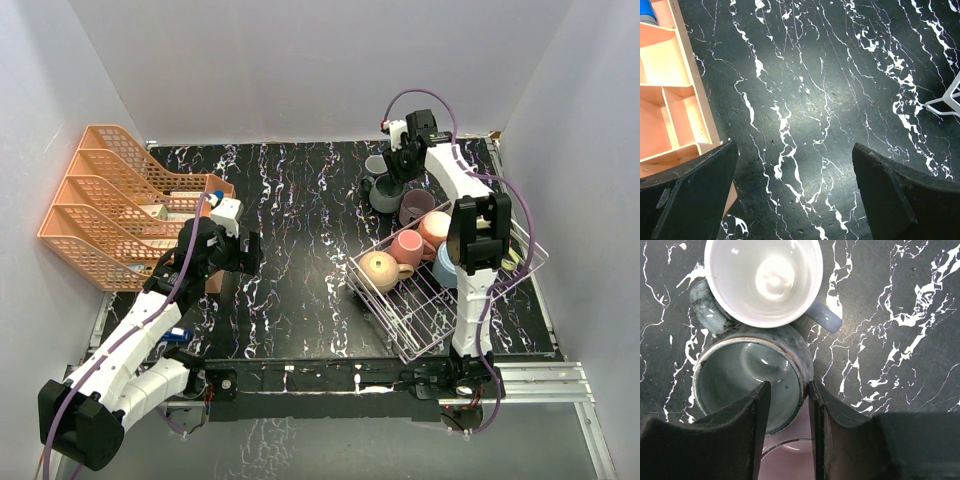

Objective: Load the cups into the dish rack
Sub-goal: Pick up the cup at the center of the board.

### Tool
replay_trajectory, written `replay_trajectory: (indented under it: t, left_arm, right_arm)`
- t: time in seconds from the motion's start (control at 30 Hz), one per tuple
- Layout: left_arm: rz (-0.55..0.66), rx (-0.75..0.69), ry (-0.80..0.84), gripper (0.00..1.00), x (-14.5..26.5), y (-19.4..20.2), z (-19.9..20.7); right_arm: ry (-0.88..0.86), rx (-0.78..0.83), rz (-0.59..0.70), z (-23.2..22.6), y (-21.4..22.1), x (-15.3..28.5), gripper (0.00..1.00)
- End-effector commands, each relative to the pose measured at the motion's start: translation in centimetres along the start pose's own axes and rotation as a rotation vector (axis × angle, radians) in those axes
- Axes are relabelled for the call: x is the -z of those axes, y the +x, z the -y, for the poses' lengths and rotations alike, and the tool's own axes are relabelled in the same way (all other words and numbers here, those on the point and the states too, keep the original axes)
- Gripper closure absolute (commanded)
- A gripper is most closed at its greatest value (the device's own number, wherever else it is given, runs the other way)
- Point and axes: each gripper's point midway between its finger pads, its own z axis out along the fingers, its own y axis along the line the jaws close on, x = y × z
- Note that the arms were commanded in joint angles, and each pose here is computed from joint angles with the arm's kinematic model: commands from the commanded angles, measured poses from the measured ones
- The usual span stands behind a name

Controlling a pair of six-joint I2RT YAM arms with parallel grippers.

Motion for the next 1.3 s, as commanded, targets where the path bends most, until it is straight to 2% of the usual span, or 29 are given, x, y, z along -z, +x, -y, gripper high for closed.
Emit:
replay_trajectory:
  t: [0.0, 0.17, 0.33, 0.47, 0.8, 0.87, 1.0, 1.13, 1.27]
  left_arm:
    - [0.029, -0.009, 0.007, 0.06, 0.4, -0.8, 0.0]
    - [0.032, -0.009, 0.007, 0.06, 0.4, -0.8, 0.0]
    - [0.028, -0.011, 0.012, 0.09, 0.3, -0.7, 0.1]
    - [0.024, -0.016, 0.032, 0.15, 0.3, -0.7, 0.4]
    - [0.032, -0.018, 0.028, 0.15, 0.4, -0.8, 0.3]
    - [0.03, -0.019, 0.029, 0.15, 0.4, -0.8, 0.4]
    - [0.035, -0.019, 0.031, 0.15, 0.4, -0.9, 0.4]
    - [0.035, -0.019, 0.038, 0.15, 0.4, -0.8, 0.5]
    - [0.036, -0.016, 0.046, 0.15, 0.4, -0.9, 0.7]
  right_arm:
    - [0.003, 0.029, 0.023, -0.8, -1.4, -0.6, 0.62]
    - [0.0, 0.03, -0.008, -1.2, -0.6, -1.5, 0.62]
    - [-0.032, 0.041, -0.018, -2.3, -0.2, -1.8, 0.69]
    - [-0.056, 0.053, -0.024, -3.3, 0.0, -2.1, 0.68]
    - [-0.116, 0.072, -0.038, -5.8, 0.3, -2.8, 0.68]
    - [-0.128, 0.08, -0.041, -6.3, 0.3, -2.9, 0.7]
    - [-0.157, 0.091, -0.037, -7.4, 0.2, -2.7, 0.83]
    - [-0.206, 0.11, 0.005, -8.9, -0.8, -1.2, 0.92]
    - [-0.251, 0.129, 0.1, -10.1, -2.8, 1.7, 0.92]
